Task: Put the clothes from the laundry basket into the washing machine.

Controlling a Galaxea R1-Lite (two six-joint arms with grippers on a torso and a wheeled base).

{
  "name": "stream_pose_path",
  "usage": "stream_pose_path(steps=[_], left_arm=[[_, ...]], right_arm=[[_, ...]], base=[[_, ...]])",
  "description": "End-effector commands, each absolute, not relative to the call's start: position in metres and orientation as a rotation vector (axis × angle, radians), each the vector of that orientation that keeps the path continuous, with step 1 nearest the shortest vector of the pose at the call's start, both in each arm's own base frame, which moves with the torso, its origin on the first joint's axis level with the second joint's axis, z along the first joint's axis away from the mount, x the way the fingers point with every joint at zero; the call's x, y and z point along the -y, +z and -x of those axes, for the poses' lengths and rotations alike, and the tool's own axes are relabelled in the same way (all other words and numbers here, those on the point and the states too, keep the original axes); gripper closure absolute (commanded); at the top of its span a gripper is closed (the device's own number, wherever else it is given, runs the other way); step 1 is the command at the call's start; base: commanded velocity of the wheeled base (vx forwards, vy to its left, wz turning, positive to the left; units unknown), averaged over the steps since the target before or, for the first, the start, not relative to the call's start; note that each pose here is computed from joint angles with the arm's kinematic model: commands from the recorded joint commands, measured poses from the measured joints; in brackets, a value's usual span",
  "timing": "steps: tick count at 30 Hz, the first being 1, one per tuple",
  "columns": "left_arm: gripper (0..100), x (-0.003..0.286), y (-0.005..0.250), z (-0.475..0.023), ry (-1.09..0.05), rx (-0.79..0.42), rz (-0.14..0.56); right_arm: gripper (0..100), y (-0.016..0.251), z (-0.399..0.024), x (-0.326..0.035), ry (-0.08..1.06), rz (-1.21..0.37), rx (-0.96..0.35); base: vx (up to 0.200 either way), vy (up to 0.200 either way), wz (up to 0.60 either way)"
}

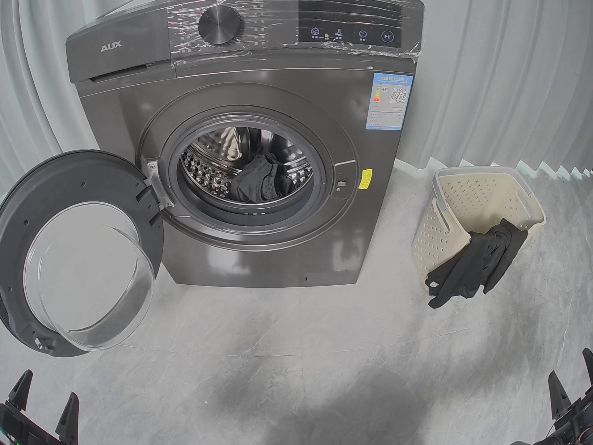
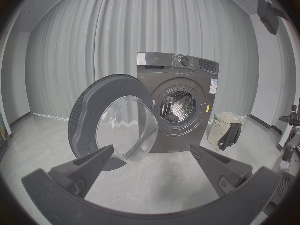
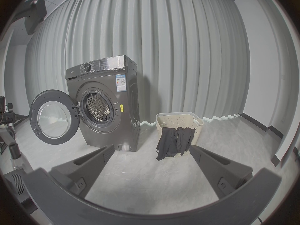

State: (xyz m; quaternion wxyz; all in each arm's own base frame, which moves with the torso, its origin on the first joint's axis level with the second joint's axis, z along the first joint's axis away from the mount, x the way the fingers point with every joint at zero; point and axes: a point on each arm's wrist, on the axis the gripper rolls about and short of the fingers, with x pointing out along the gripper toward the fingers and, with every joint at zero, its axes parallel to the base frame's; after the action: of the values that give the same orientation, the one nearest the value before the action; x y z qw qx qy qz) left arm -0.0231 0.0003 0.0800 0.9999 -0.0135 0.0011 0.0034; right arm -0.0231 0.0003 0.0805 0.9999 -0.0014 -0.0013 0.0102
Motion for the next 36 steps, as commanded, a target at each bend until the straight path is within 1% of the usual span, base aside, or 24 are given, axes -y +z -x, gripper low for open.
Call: stream_pose_path(steps=[1, 36], left_arm=[[0, -0.0003, 0.0753, 0.0228, 0.006, -0.006, 0.025], [0, -0.0003, 0.0753, 0.0228, 0.009, -0.006, 0.037]], right_arm=[[0, 0.0758, 0.0228, -0.0002, 0.02, 0.003, -0.002], [0, 0.0758, 0.0228, -0.0002, 0.02, 0.003, -0.002]], base=[[0.0, -0.2, 0.0], [0.0, -0.2, 0.0]])
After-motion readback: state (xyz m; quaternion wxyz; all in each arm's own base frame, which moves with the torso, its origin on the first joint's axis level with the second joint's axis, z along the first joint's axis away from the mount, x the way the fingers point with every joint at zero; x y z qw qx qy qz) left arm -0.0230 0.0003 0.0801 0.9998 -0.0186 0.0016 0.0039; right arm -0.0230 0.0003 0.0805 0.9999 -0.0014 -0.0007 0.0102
